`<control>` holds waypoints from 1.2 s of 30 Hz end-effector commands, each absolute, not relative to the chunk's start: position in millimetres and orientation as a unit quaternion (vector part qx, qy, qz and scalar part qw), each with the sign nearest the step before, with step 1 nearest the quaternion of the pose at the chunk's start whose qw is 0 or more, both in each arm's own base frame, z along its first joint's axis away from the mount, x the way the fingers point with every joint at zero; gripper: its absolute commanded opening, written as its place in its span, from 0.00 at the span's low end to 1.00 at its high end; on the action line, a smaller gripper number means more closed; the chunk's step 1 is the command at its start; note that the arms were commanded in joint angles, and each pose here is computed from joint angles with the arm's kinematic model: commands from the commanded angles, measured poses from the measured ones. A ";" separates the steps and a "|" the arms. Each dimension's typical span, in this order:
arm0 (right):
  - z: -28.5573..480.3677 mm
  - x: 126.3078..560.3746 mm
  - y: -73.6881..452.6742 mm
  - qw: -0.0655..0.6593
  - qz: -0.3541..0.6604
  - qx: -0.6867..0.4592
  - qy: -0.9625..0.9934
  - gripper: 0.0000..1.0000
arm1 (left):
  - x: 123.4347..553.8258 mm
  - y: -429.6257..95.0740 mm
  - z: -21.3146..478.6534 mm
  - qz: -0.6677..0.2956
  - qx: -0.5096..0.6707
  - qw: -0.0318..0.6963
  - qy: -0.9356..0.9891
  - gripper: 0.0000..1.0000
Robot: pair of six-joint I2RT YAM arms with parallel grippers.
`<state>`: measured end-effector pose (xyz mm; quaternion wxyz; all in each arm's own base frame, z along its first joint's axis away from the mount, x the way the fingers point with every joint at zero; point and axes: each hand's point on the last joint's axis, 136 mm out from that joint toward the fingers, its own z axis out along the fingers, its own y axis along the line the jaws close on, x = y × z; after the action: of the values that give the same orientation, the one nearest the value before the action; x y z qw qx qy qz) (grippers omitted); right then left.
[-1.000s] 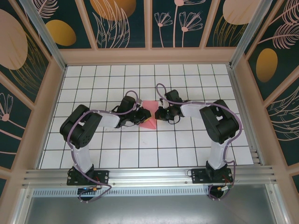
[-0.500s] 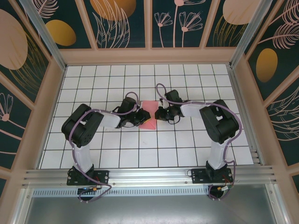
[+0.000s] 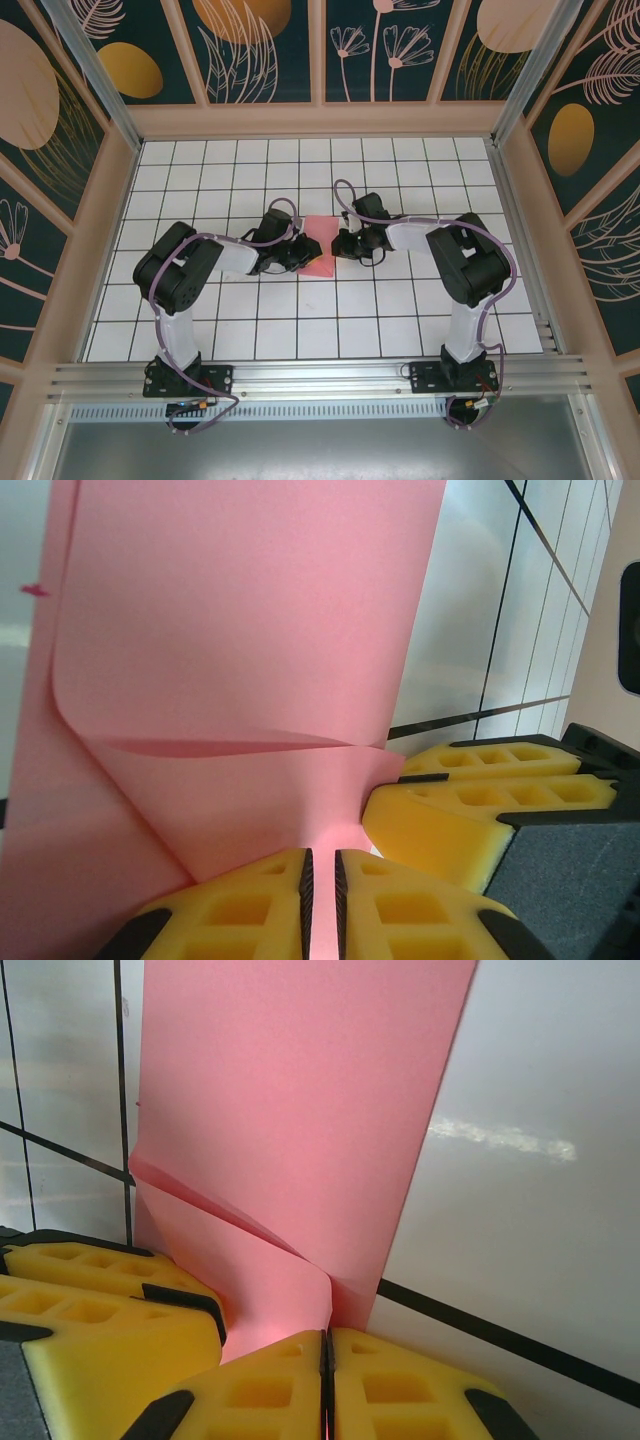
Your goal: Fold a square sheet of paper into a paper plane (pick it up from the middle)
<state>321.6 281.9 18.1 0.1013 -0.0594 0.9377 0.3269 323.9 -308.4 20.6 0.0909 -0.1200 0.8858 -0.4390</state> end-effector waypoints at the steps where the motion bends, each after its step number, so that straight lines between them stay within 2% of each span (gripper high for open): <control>1: 8.5 317.4 280.5 0.092 0.314 -0.062 0.943 0.12 | 320.6 -305.6 8.4 -0.420 -0.119 0.079 0.896 0.18; 7: 13.5 320.2 280.4 0.097 0.311 -0.059 0.943 0.13 | 319.6 -301.4 2.6 -0.405 -0.125 0.076 0.903 0.18; 13: 39.6 329.9 277.1 0.131 0.306 -0.046 0.942 0.22 | 316.6 -293.9 -8.4 -0.381 -0.146 0.067 0.911 0.17; 18: 49.8 327.5 271.4 0.145 0.304 -0.037 0.941 0.24 | 315.7 -290.8 -12.4 -0.372 -0.153 0.064 0.913 0.17; 26: 61.2 290.9 293.6 0.126 0.341 -0.077 0.929 0.18 | 314.9 -289.2 -15.5 -0.364 -0.158 0.061 0.916 0.16; 31: 44.7 269.6 305.4 0.095 0.337 -0.093 0.932 0.12 | 315.0 -287.5 -17.8 -0.360 -0.163 0.061 0.917 0.15; 36: 30.3 266.1 305.5 0.082 0.329 -0.086 0.937 0.11 | 313.4 -286.7 -19.9 -0.358 -0.167 0.058 0.917 0.13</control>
<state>269.2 306.7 42.2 0.0948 -0.0955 0.9335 0.3324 325.1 -305.6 15.9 0.0843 -0.1332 0.8953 -0.4167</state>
